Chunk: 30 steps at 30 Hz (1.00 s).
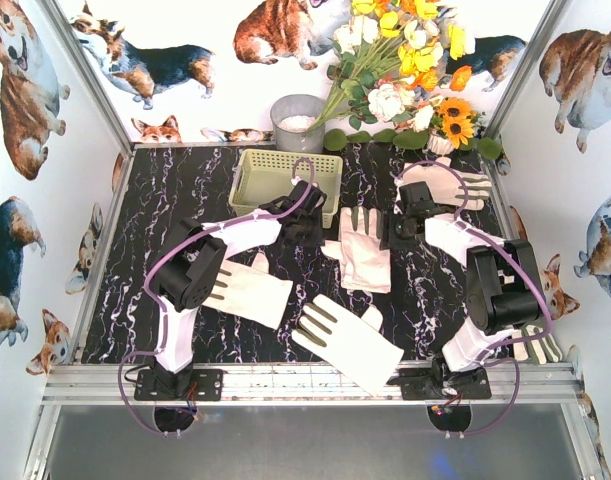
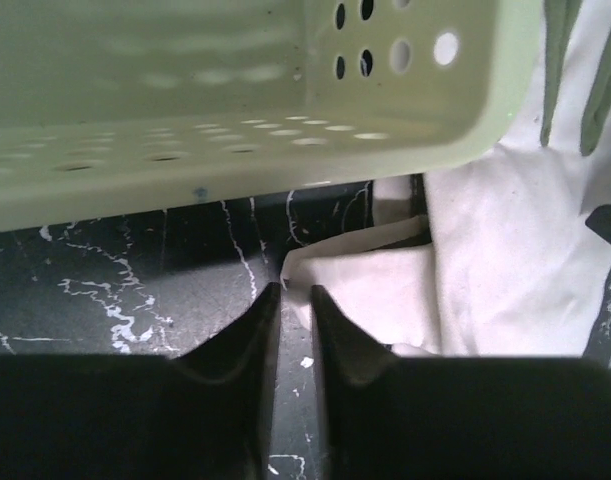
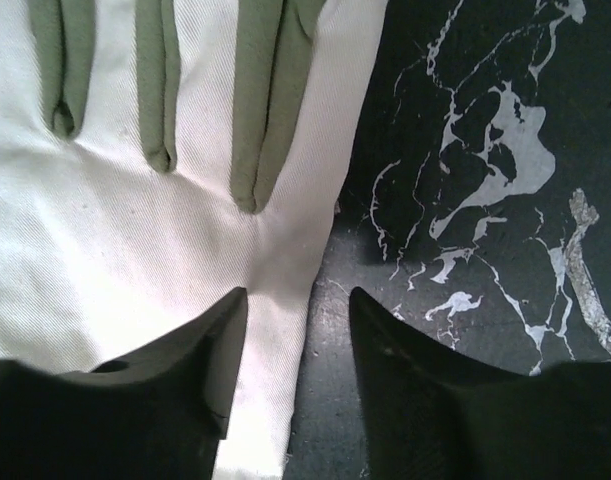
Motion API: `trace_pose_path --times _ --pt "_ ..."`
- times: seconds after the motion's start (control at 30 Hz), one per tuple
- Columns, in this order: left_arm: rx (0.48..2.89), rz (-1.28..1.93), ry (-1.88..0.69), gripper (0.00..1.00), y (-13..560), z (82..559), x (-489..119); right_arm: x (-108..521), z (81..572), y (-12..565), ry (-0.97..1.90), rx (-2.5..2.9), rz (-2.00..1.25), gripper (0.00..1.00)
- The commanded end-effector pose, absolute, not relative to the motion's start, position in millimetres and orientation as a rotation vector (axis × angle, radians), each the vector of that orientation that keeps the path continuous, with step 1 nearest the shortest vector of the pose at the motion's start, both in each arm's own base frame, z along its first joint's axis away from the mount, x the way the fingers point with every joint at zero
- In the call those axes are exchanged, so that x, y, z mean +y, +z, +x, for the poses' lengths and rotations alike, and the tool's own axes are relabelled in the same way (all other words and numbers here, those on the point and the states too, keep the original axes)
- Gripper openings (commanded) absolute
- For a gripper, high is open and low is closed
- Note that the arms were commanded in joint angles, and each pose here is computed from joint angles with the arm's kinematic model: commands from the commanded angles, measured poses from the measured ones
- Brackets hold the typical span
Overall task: Put the gloves into the storage basket
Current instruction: Pair the glove with the glove, then pick up the glove from the center of the board.
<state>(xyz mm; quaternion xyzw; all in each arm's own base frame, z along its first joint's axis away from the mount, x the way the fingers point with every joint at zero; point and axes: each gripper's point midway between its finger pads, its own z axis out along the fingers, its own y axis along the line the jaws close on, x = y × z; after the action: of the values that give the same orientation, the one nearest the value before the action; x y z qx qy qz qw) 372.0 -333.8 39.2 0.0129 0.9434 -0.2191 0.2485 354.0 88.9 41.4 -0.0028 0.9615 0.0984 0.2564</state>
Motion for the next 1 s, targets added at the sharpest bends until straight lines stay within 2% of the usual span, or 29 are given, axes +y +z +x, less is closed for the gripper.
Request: trace_pose_path --times 0.0,0.13,0.33,0.47,0.6,0.83,0.97 --pt "2.545 0.038 -0.546 0.26 54 376 -326 86 366 72 0.247 2.541 -0.02 0.51" --pt "2.528 0.111 -0.565 0.41 77 371 -328 83 358 99 0.276 2.51 -0.002 0.6" --pt "2.522 0.227 -0.664 0.49 104 347 -342 84 337 122 0.42 2.496 0.065 0.66" --pt "2.541 0.284 -0.859 0.53 111 334 -370 88 332 125 0.56 2.493 0.138 0.7" --pt "2.56 0.34 -0.931 0.52 107 338 -391 89 337 125 0.672 2.485 0.207 0.7" --pt "2.639 0.339 -0.909 0.38 78 342 -397 83 346 113 0.796 2.48 0.323 0.7" --pt "2.661 0.337 -0.879 0.36 69 342 -394 84 345 102 0.828 2.503 0.349 0.7"
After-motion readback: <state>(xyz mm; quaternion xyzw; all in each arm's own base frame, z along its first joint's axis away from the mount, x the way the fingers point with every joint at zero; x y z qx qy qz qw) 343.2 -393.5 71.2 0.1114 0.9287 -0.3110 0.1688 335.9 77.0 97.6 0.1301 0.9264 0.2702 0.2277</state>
